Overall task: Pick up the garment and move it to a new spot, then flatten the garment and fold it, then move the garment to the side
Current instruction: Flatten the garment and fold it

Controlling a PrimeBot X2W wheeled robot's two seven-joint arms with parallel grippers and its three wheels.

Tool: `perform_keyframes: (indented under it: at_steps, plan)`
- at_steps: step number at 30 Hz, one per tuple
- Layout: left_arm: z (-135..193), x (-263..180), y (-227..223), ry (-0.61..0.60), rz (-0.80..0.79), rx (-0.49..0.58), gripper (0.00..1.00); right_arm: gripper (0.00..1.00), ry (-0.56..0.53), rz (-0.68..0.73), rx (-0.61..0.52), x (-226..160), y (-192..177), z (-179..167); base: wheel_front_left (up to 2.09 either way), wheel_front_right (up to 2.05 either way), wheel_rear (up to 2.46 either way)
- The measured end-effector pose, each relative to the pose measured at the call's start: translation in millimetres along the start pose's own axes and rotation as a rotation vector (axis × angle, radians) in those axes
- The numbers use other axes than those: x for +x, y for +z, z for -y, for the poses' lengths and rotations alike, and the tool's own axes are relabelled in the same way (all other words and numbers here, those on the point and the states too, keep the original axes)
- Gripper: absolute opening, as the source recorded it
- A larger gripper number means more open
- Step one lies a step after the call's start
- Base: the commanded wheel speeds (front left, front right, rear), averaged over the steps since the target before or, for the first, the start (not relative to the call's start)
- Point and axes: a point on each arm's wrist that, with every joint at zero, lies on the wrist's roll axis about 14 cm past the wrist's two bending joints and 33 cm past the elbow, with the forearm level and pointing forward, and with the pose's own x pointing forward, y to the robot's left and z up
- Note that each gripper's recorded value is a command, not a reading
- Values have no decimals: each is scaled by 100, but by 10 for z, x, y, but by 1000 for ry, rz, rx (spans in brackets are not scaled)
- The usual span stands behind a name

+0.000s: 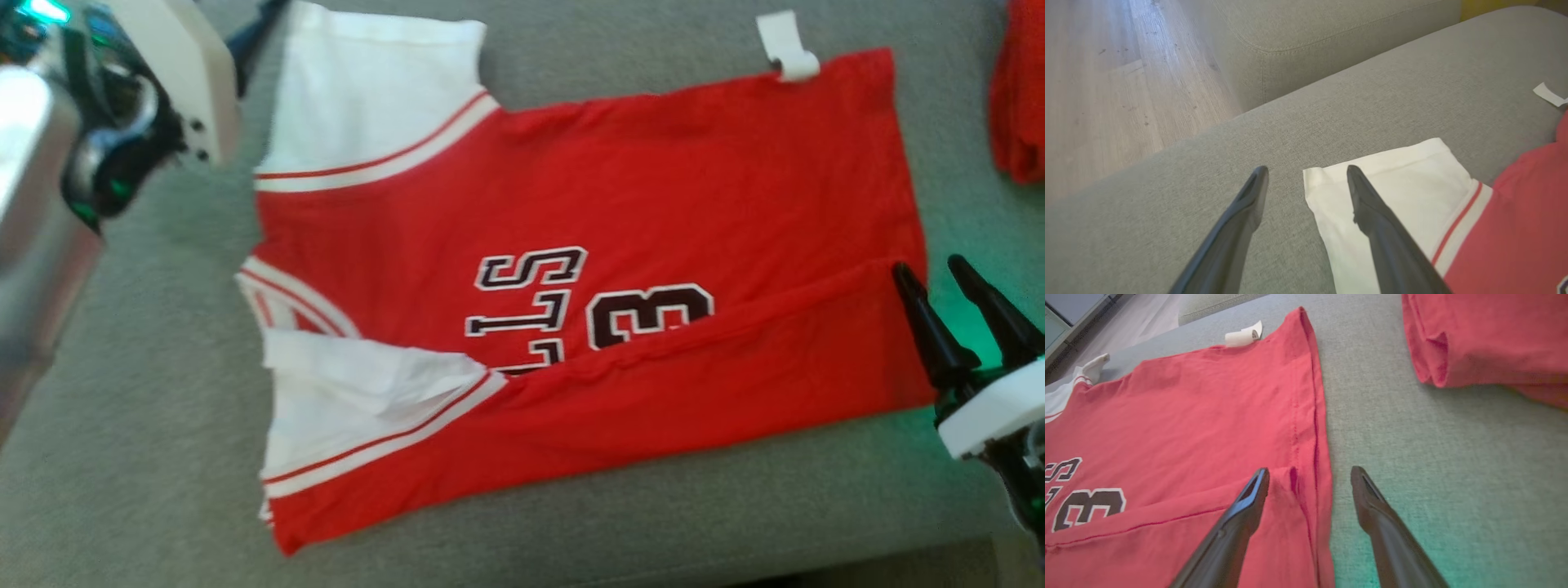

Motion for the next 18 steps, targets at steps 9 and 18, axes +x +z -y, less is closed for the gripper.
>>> perform_keyframes:
  at_steps: [9, 18]
  plan:
    - [-56, 554, -407, -17, -175, -25, 100, 100, -81, -13, 27, -44, -67, 232, 0, 0, 0]
    - [-148, 688, -403, -6, -169, -27, 100, 100, -102, -22, 31, -30, -111, 278, 0, 0, 0]
